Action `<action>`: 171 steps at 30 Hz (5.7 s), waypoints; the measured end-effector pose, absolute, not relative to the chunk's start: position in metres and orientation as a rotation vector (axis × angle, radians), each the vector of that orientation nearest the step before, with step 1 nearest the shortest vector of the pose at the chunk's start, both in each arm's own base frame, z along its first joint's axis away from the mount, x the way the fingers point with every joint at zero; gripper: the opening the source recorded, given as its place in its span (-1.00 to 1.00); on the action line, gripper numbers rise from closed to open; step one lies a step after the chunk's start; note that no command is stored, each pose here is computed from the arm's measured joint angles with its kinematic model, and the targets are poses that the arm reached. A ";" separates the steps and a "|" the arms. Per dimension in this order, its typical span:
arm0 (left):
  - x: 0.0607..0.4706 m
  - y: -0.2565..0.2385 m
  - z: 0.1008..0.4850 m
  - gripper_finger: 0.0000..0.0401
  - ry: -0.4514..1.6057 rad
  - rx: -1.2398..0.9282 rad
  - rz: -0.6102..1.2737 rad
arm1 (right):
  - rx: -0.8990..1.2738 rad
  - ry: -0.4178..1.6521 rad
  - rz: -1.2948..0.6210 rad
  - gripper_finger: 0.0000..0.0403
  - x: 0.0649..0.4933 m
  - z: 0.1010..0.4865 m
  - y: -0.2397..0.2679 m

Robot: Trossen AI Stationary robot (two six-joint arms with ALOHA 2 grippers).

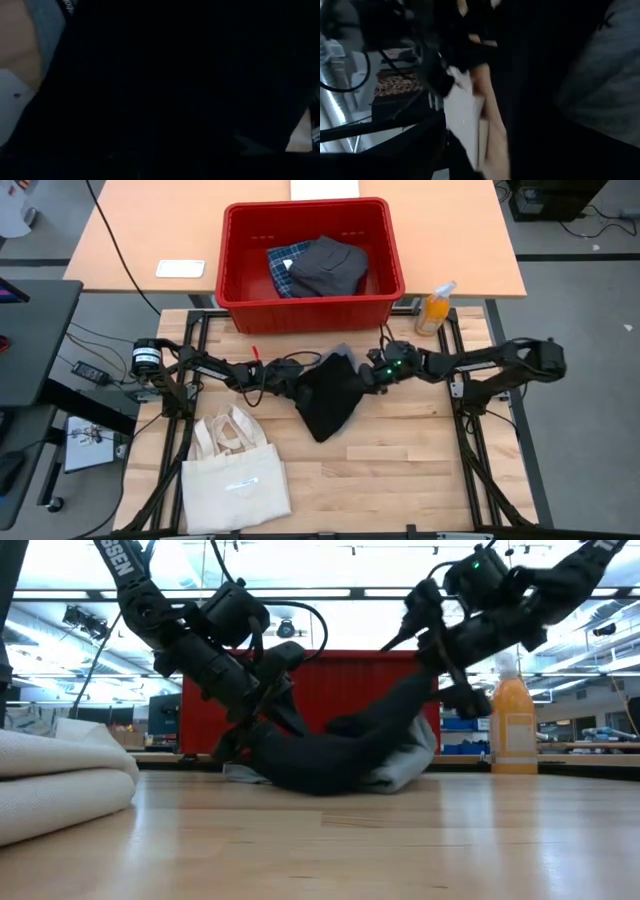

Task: Fold laundry
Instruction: Stack the black t-shirt in the red organizer bin, then stack the gray t-shirt in the red organizer bin

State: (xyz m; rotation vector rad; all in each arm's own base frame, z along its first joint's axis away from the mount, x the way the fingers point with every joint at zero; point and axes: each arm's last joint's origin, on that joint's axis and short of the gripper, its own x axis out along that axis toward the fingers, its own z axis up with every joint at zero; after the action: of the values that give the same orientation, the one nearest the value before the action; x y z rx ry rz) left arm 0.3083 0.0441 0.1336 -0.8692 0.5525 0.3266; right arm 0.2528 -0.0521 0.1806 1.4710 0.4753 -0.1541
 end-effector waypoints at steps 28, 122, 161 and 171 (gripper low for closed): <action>0.312 0.044 0.139 -0.30 0.495 -0.861 0.297 | 1.658 0.361 -0.054 0.72 0.281 0.187 -0.026; 0.232 0.043 0.291 -0.30 0.032 -0.579 0.228 | 0.677 -0.452 -0.205 -0.88 0.321 0.401 -0.337; 0.231 0.044 0.289 -0.30 0.043 -0.595 0.258 | 0.932 0.365 -0.734 0.49 0.258 0.313 -0.373; 0.231 0.044 0.289 -0.30 0.044 -0.594 0.258 | 0.632 0.258 -0.958 0.65 0.227 0.384 -0.346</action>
State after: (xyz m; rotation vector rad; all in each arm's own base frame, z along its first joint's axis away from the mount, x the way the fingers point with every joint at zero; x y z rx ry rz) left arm 0.2314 0.0439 0.2885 -0.5944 0.0439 0.2579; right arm 0.2268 -0.3457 0.3836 0.6323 0.2582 -0.9583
